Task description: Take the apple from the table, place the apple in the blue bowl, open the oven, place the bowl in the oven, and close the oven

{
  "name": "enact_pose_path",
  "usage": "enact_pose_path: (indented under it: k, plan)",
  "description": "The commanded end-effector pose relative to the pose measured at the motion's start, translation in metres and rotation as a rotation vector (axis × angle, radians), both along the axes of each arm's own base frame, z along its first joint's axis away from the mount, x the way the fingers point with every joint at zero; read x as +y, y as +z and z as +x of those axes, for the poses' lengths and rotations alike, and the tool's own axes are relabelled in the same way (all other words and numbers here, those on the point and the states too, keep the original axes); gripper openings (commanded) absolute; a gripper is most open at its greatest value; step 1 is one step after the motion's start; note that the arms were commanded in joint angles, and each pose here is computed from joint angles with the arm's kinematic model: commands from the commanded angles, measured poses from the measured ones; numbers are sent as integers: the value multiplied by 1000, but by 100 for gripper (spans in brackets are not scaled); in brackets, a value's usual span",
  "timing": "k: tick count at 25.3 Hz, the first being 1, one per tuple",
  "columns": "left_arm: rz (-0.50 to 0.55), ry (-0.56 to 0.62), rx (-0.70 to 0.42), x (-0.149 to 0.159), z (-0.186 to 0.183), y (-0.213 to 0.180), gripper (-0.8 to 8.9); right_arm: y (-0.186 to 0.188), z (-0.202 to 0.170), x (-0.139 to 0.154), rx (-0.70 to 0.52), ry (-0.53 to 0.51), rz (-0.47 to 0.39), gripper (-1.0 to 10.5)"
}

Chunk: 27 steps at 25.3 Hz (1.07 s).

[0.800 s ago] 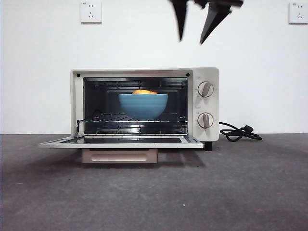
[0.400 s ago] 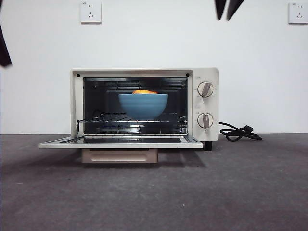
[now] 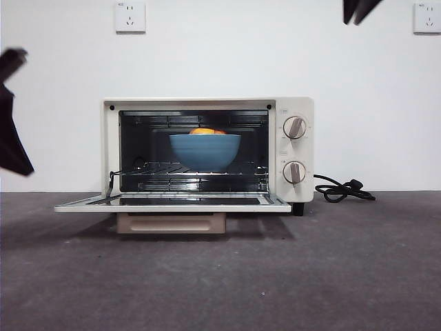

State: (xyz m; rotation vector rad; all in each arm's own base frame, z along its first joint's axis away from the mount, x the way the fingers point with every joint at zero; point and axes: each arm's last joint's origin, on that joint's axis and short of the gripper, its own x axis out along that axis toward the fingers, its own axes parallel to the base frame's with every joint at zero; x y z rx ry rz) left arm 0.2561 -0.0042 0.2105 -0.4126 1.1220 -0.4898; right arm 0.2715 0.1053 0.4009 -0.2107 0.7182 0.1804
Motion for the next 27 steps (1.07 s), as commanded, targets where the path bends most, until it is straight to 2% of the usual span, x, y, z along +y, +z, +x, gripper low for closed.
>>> enact_pose_path:
  k: [1, 6, 15, 21, 25, 27]
  plan:
    - [-11, 1, 61, 0, 6, -16, -9, -25, -11, -8, 9, -8, -3, -8]
    - [-31, 31, 121, 1, 18, -37, -9, -55, -38, -24, -24, -40, 31, -8]
    - [-74, 124, 144, 1, 34, -53, -9, -83, -80, -39, -48, -34, 44, -8]
    - [-106, 187, 190, 0, 42, -64, -9, -81, -87, -40, -37, -4, 100, -8]
    - [-150, 263, 182, -1, 48, -62, -9, -82, -87, -39, -31, 8, 114, -8]
    - [-185, 264, 174, -3, 50, -60, -9, -82, -87, -39, -30, 10, 116, -8]
